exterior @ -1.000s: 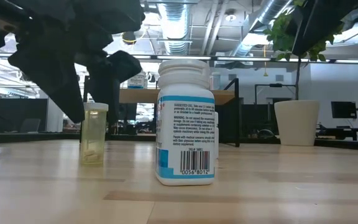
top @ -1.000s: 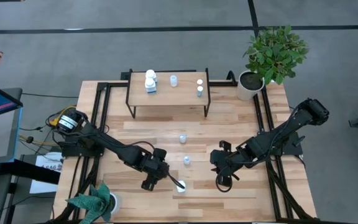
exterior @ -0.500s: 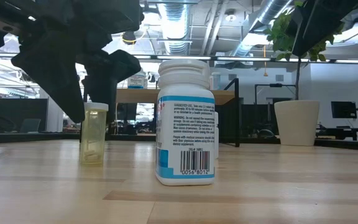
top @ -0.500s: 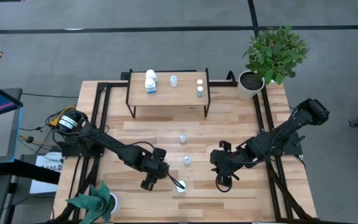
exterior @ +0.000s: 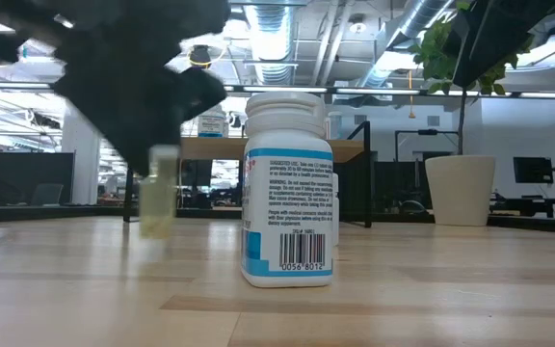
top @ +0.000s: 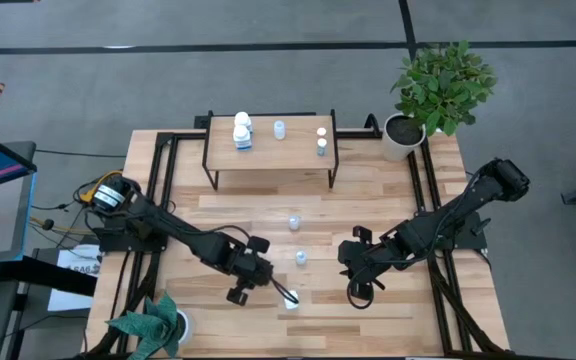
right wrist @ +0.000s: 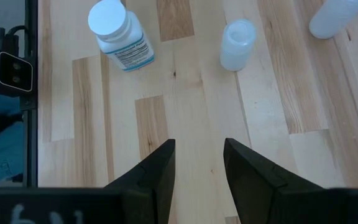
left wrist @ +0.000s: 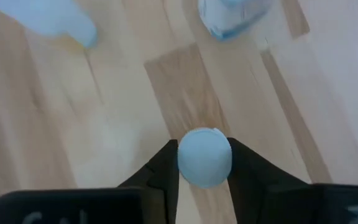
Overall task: Pick and place medicine bottles onto shelf by color
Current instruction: Put the yellow pill bottle on the shelf
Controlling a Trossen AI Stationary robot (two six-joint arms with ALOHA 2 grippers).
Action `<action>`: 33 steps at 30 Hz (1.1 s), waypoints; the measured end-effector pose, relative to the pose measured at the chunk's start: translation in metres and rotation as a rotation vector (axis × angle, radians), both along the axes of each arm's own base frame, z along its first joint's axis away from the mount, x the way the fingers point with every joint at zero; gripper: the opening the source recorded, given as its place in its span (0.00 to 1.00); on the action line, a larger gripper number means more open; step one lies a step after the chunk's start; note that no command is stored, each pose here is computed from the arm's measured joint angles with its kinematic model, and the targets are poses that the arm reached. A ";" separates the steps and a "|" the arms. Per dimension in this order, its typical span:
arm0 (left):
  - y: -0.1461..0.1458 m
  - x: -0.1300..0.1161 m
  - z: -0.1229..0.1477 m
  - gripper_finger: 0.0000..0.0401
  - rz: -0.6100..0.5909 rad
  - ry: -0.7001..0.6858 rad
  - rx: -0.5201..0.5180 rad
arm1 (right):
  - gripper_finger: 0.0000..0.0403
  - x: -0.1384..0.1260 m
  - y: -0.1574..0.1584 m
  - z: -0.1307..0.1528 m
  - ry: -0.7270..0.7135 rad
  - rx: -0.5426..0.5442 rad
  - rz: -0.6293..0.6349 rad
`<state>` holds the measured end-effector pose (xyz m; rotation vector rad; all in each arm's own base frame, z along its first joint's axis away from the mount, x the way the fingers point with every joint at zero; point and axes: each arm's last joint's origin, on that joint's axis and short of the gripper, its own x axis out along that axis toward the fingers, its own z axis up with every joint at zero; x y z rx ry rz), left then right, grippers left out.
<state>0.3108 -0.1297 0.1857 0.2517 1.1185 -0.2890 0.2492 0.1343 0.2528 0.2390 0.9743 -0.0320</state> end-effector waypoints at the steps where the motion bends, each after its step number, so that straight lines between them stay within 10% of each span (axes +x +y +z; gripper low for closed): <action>1: 0.000 0.002 0.004 0.21 -0.009 -0.007 0.005 | 0.40 0.000 0.000 0.000 0.000 0.000 0.000; 22: 0.010 0.027 0.052 0.25 -0.133 -0.125 0.071 | 0.40 0.062 0.007 -0.034 -0.258 -0.223 0.122; 33: 0.010 0.027 0.053 0.25 -0.143 -0.123 0.076 | 0.60 0.109 -0.003 -0.053 -0.285 -0.289 0.132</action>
